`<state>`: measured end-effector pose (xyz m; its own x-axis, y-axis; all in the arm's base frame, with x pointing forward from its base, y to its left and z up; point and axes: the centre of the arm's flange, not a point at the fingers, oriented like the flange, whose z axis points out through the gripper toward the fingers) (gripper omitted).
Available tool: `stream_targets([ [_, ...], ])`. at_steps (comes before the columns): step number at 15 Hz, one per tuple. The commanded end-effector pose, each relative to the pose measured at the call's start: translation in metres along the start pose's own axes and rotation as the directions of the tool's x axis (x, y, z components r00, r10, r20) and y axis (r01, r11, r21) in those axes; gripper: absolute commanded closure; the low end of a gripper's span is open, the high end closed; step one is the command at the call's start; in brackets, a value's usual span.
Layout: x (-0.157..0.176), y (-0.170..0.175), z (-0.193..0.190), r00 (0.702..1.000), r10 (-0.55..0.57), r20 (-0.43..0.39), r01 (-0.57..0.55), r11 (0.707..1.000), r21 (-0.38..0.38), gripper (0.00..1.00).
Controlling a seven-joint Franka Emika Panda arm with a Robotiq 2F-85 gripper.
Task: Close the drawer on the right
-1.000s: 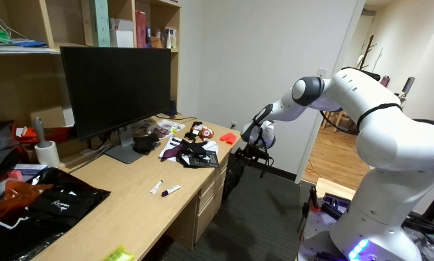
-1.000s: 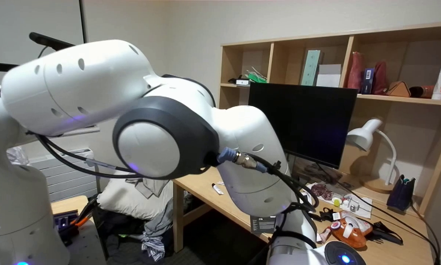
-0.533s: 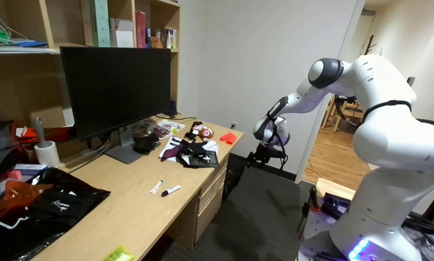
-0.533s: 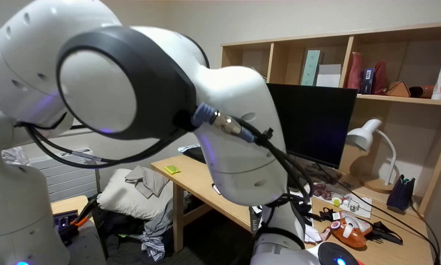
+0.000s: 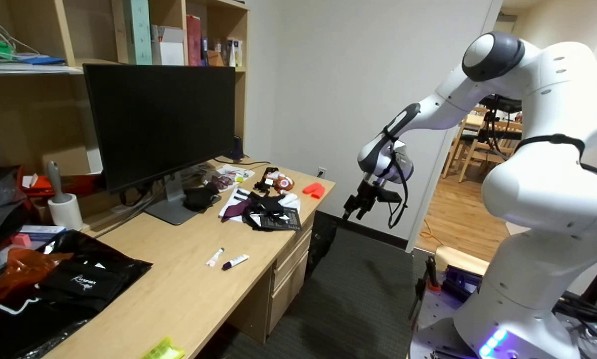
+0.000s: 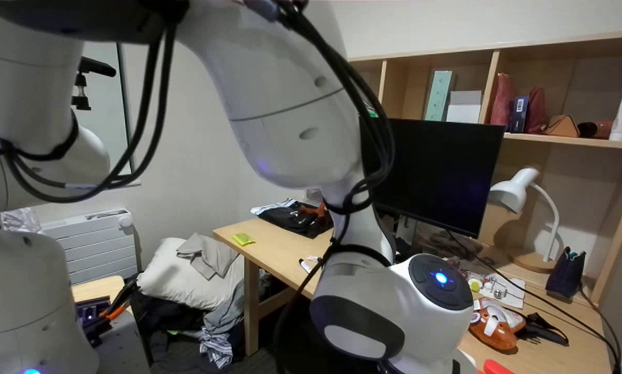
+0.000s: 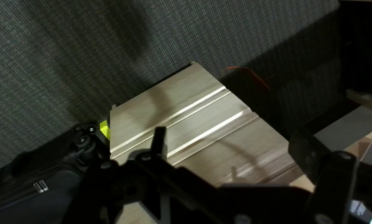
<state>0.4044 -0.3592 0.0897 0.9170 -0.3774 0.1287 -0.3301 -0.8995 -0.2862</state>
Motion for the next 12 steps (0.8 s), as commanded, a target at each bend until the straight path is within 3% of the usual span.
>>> stream_targets([
  [1,-0.003,-0.002,-0.005,1.000,-0.002,0.002,0.002,1.000,-0.002,0.00],
  [6,-0.011,-0.003,0.007,0.999,0.019,0.044,-0.019,1.000,-0.007,0.00],
  [12,-0.029,-0.101,-0.053,0.982,-0.183,-0.036,0.184,0.983,0.004,0.00],
])
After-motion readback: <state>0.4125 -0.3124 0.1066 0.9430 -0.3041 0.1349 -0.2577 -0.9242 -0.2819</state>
